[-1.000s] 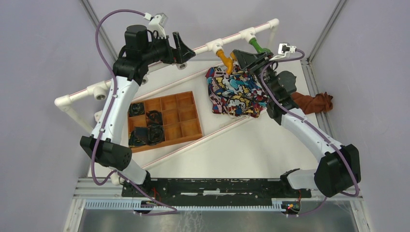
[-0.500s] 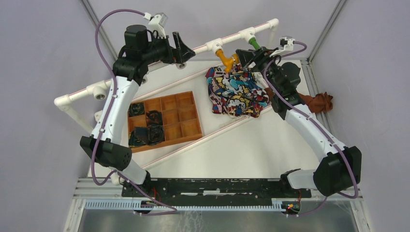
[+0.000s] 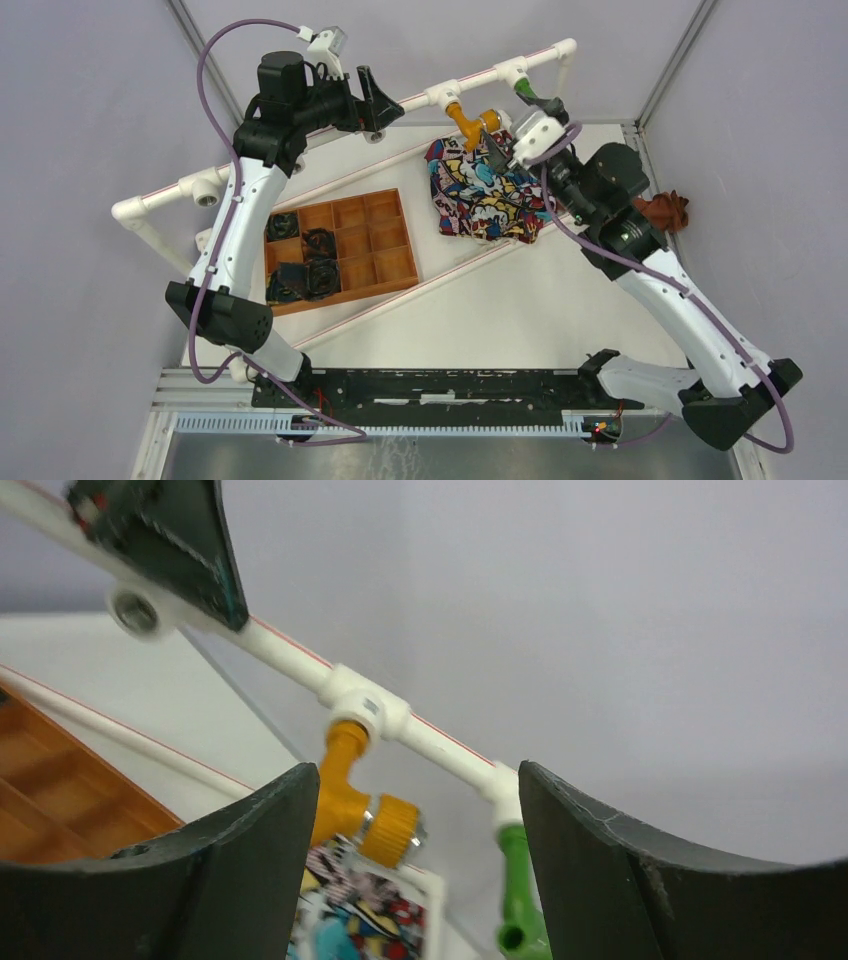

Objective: Install the water faucets
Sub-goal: Screw the water faucet onto the adaptor.

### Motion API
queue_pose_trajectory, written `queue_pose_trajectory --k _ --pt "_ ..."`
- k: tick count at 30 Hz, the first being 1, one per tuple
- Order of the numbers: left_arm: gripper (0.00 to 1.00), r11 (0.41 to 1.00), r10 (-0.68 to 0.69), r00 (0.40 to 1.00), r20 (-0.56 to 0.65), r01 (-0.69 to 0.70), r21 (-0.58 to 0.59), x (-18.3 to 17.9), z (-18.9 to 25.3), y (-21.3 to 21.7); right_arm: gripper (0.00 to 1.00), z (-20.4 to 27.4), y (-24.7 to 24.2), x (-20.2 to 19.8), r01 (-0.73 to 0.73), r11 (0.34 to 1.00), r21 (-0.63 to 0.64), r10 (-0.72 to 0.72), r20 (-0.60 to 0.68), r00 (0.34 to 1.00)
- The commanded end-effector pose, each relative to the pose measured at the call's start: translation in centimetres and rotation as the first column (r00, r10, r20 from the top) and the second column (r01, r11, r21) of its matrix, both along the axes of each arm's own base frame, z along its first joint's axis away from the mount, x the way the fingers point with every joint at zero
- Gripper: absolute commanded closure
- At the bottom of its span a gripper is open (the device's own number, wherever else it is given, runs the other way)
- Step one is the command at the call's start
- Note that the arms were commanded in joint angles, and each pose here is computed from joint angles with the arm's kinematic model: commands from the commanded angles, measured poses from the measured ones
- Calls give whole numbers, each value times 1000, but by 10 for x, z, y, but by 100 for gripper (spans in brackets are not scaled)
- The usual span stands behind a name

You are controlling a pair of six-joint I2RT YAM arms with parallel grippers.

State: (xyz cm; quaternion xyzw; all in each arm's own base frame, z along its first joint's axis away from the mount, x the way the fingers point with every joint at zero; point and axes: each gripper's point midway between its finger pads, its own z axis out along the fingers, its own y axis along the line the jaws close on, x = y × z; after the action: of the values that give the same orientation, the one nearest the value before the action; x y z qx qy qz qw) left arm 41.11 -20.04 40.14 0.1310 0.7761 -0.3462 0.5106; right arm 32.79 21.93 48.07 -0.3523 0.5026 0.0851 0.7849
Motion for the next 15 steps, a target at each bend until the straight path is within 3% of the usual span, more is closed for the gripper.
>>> queue_pose_trajectory --k 1,5,10,15 --pt "0 1000 -14 1000 16 15 -16 -11 14 -1 20 -29 -40 3 315 863 -396 -217 272 937" --pt "0 1000 -7 1000 20 8 -14 -10 15 -1 17 -47 -36 -5 427 737 -524 -162 476 864" --pt "0 1000 -3 1000 15 3 -14 -10 14 0 14 -69 -28 10 559 548 -622 -125 600 790" --pt "0 1000 -1 1000 14 1 -11 -10 12 0 11 -68 -15 20 637 503 -584 -129 678 724"
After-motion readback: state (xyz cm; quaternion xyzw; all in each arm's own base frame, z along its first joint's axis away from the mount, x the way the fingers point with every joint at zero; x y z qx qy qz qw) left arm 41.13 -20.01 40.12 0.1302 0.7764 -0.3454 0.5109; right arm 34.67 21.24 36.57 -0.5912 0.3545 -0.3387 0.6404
